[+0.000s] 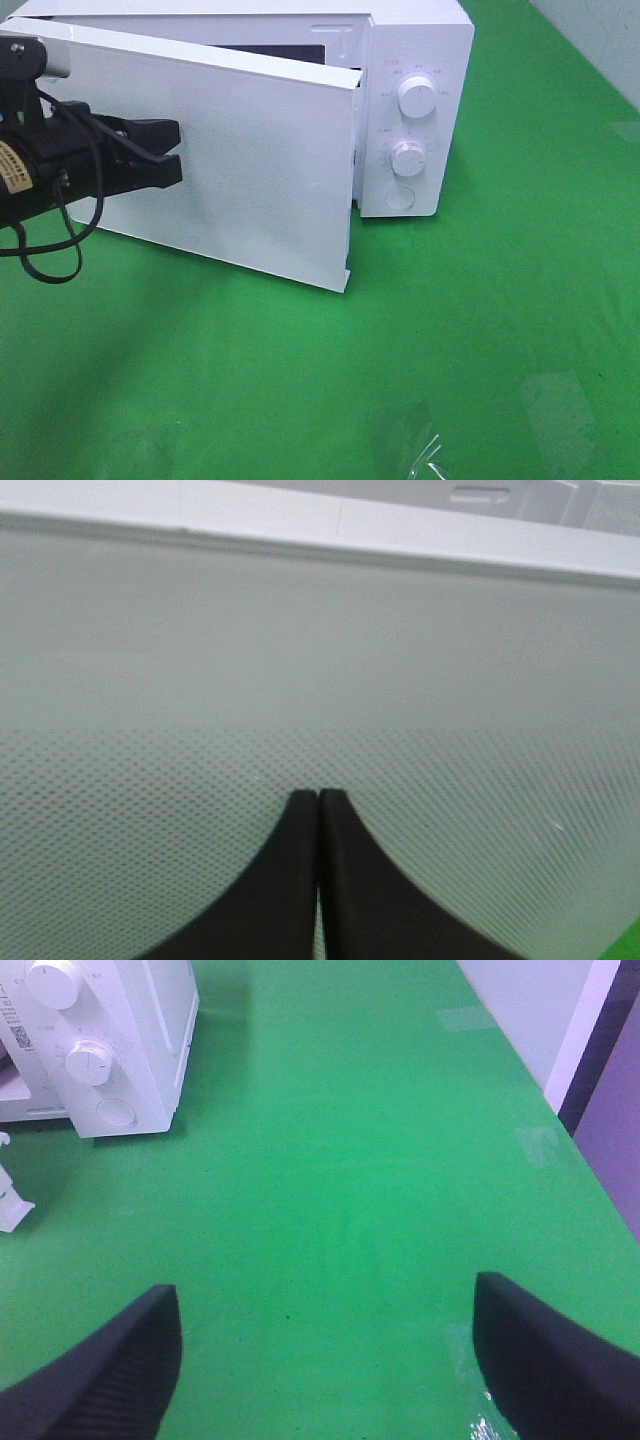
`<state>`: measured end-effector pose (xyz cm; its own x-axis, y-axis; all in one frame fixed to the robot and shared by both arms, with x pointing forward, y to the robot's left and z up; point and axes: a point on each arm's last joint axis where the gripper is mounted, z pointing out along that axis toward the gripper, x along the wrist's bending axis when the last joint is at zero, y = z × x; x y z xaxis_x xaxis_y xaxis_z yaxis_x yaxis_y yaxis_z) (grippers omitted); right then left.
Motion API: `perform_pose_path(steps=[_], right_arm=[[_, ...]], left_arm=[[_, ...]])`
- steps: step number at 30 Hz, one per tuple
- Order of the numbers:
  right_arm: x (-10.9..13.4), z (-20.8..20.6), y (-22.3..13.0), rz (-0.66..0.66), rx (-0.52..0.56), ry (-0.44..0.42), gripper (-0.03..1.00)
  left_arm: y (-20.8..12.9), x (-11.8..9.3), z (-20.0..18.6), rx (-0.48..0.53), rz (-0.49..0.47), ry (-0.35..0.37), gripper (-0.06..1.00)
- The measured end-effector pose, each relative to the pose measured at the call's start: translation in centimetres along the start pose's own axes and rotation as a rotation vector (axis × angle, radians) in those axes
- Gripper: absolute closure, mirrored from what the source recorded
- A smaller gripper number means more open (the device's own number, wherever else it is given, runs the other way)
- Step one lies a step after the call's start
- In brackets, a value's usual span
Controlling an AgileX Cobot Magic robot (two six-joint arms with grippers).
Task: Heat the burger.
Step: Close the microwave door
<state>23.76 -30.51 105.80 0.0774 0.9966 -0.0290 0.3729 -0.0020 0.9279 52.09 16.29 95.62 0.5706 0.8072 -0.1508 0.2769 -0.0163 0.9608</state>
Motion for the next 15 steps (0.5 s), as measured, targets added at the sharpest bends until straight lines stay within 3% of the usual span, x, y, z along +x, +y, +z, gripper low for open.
perform_pose_path(steps=[15], right_arm=[[0.0,0.0,0.0,0.0,0.0,0.0,0.22]], left_arm=[[1.0,-0.8,2.5,-0.02,-0.007,-0.014,0.94]])
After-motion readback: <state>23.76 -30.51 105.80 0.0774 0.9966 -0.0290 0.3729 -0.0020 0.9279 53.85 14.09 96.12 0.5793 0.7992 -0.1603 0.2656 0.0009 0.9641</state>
